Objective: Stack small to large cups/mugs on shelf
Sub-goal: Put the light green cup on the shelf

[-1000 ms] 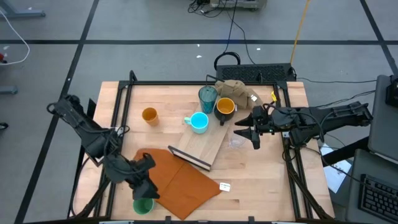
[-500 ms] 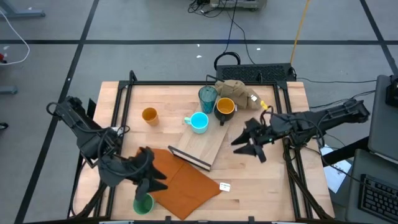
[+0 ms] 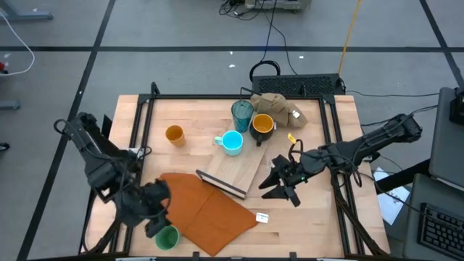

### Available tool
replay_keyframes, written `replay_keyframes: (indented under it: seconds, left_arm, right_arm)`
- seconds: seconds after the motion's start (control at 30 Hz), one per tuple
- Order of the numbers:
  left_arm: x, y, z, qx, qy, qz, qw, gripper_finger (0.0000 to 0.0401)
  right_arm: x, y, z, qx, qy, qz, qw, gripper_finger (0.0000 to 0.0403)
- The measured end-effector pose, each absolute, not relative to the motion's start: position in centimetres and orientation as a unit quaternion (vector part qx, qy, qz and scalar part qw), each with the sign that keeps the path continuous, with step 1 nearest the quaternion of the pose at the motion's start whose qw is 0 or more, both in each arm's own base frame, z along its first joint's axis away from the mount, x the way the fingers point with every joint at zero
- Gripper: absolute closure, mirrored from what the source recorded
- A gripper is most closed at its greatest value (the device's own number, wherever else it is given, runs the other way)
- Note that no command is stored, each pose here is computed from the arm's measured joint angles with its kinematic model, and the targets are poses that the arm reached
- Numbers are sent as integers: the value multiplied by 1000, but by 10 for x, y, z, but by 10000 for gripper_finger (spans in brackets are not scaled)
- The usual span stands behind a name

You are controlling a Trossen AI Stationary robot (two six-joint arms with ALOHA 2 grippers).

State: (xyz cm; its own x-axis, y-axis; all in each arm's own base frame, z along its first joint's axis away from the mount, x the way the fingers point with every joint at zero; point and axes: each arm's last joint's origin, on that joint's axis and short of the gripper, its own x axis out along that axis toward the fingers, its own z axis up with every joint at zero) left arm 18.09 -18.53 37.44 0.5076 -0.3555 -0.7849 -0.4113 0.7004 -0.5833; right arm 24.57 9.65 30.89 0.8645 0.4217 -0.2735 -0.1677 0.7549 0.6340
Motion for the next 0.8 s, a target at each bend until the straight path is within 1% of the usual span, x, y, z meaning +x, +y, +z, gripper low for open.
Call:
replay_keyframes:
  seconds: [0.1, 0.23, 0.37, 0.5, 0.67, 0.73, 0.8]
  left_arm:
    - [169, -190, 363, -357, 546, 54, 756, 207]
    - [163, -204, 357, -343, 577, 38, 740, 243]
    - [163, -218, 344, -324, 606, 50, 725, 254]
    - [168, -237, 322, -306, 654, 67, 689, 237]
    - [172, -255, 299, -290, 700, 81, 648, 197]
    - [173, -259, 294, -288, 707, 89, 639, 183]
    - [175, -259, 292, -294, 700, 103, 643, 174]
  right_arm:
    - [245, 97, 309, 311, 202, 162, 914, 211]
    - [245, 97, 309, 313, 202, 161, 914, 211]
    - [245, 97, 309, 313, 202, 161, 914, 211]
    - [245, 97, 309, 312, 202, 161, 914, 211]
    - [246, 97, 309, 309, 202, 161, 915, 211]
    - [245, 97, 309, 309, 202, 161, 915, 211]
    - [245, 97, 309, 308, 202, 161, 916, 211]
